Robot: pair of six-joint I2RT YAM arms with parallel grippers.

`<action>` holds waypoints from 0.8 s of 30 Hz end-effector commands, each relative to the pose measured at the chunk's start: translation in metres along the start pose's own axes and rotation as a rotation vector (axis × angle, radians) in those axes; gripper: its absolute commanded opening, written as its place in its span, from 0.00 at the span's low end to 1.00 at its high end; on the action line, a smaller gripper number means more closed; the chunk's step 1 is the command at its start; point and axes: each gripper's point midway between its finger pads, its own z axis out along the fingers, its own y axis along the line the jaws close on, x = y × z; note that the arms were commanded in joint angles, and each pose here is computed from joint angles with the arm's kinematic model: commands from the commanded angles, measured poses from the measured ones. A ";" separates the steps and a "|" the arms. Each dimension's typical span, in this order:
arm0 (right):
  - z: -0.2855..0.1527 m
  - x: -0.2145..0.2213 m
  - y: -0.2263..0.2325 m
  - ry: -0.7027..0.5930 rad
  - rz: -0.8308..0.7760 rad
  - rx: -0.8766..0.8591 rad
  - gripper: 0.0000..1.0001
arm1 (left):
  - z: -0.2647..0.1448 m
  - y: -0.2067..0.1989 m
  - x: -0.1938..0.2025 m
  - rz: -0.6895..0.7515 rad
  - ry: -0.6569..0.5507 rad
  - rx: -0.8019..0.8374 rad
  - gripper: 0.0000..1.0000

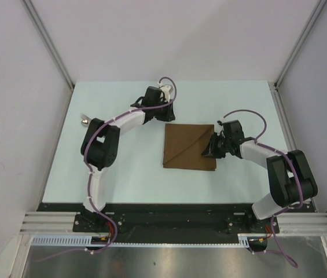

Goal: Fold the napkin into a case and place the utensils inside
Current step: Smooth out the upper triangle-folded napkin at the center of the board.

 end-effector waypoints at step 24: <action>0.004 0.006 -0.005 -0.009 0.010 -0.018 0.19 | 0.034 0.016 0.029 -0.061 0.062 -0.040 0.33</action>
